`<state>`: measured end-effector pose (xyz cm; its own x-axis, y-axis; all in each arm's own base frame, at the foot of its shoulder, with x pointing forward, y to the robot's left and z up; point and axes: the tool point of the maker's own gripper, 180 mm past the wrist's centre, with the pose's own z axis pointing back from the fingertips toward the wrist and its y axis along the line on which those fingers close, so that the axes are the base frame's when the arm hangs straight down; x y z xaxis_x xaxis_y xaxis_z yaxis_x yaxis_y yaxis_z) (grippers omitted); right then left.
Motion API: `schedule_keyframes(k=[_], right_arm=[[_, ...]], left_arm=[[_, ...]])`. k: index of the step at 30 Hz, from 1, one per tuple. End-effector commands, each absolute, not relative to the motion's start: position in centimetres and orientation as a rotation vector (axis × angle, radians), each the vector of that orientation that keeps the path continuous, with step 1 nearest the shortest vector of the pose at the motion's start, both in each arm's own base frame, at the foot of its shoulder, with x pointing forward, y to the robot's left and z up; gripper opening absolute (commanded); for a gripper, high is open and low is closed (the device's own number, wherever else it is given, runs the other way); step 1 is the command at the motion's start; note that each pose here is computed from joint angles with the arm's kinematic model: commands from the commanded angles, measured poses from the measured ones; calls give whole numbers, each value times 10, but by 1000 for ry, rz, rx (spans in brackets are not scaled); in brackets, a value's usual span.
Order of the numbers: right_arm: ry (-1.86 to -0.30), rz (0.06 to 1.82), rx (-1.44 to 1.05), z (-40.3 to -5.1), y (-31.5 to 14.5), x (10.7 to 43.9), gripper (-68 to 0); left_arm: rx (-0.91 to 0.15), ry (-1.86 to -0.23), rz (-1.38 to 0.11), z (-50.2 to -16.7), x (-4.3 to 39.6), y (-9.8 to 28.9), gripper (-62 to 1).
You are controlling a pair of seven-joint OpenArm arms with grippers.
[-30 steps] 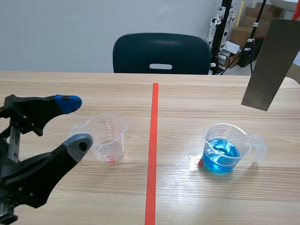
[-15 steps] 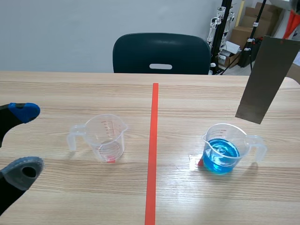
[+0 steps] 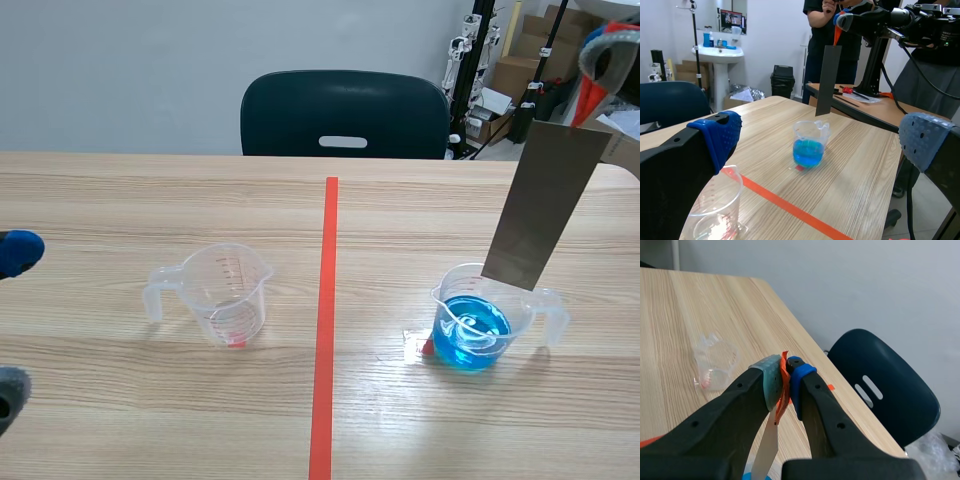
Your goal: Do the redox reaction experiment. lower the plate into the blue solution
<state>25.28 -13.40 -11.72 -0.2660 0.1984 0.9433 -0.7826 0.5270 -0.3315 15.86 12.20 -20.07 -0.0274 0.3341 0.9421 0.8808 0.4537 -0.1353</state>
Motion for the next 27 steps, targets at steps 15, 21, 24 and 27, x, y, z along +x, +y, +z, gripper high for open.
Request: schedule_keyframes(k=[15,21,24,27], right_arm=[[-1617,1018,506,-137,-133,262,-671],[-1613,997,499,-151,-133,268,-671],[-1605,988,497,-159,-132,271,-671],[-1597,974,503,-165,-131,272,-671]], left_arm=[[-1082,-1577,-601,-201,150,127,14],[-1081,-1578,-600,-201,150,127,14],[-1081,-1578,-600,-201,150,127,14],[-1081,-1577,-601,-201,150,127,14]])
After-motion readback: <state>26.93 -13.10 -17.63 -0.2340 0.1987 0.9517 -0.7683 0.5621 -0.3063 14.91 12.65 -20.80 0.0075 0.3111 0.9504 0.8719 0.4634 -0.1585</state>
